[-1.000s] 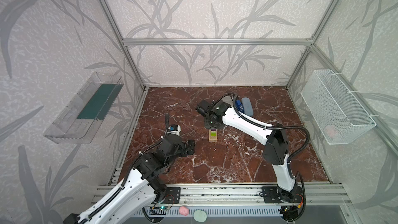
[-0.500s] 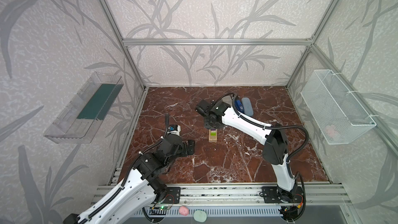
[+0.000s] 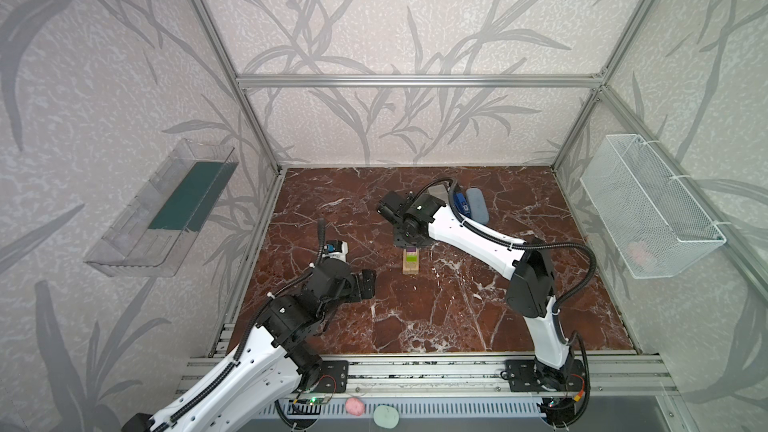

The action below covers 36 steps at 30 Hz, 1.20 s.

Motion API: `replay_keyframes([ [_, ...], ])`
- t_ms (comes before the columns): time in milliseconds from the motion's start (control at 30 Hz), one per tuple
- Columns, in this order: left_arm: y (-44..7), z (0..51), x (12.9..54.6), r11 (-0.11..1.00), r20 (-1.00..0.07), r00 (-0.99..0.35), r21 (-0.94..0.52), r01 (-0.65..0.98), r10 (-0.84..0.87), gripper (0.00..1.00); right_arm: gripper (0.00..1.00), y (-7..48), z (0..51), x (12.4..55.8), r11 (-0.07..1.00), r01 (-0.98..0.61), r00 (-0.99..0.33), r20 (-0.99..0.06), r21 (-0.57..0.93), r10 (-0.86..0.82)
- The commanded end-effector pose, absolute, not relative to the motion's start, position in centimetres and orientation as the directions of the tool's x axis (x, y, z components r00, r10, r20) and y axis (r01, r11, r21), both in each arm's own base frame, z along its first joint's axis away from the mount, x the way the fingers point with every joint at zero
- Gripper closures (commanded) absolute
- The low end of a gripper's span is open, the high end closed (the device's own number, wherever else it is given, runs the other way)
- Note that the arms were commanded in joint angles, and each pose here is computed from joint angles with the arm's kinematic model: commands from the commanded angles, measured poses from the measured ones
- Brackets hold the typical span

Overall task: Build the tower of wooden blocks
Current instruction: 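Lower the purple block onto the pine block top with the right gripper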

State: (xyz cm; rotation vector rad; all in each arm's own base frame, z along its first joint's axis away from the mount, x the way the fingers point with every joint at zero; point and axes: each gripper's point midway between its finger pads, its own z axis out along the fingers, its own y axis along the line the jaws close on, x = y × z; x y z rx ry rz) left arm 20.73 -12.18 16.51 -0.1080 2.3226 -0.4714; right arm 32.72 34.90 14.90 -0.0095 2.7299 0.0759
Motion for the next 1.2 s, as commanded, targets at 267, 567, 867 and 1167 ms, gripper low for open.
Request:
replay_keyframes([
  [267, -11.79, 16.21, 20.67, 0.931, -0.663, -0.715, -0.363, 0.046, -0.223, 0.0, 0.62, 34.11, 15.53, 32.65, 1.0, 0.004, -0.912, -0.411, 0.022, 0.013],
  [567, -11.8, 16.17, 20.68, 0.931, -0.661, -0.716, -0.362, 0.046, -0.222, 0.0, 0.7, 34.33, 15.52, 32.56, 0.999, 0.003, -0.912, -0.409, 0.038, 0.018],
  [867, -11.77, 16.13, 20.67, 0.931, -0.661, -0.717, -0.363, 0.045, -0.223, 0.0, 0.7, 33.87, 15.35, 32.51, 1.0, 0.019, -0.912, -0.41, 0.022, 0.027],
  [1167, -11.78, 16.13, 20.67, 0.931, -0.661, -0.717, -0.363, 0.045, -0.223, 0.0, 0.61, 34.06, 15.4, 32.51, 0.999, 0.017, -0.912, -0.409, 0.031, 0.028],
])
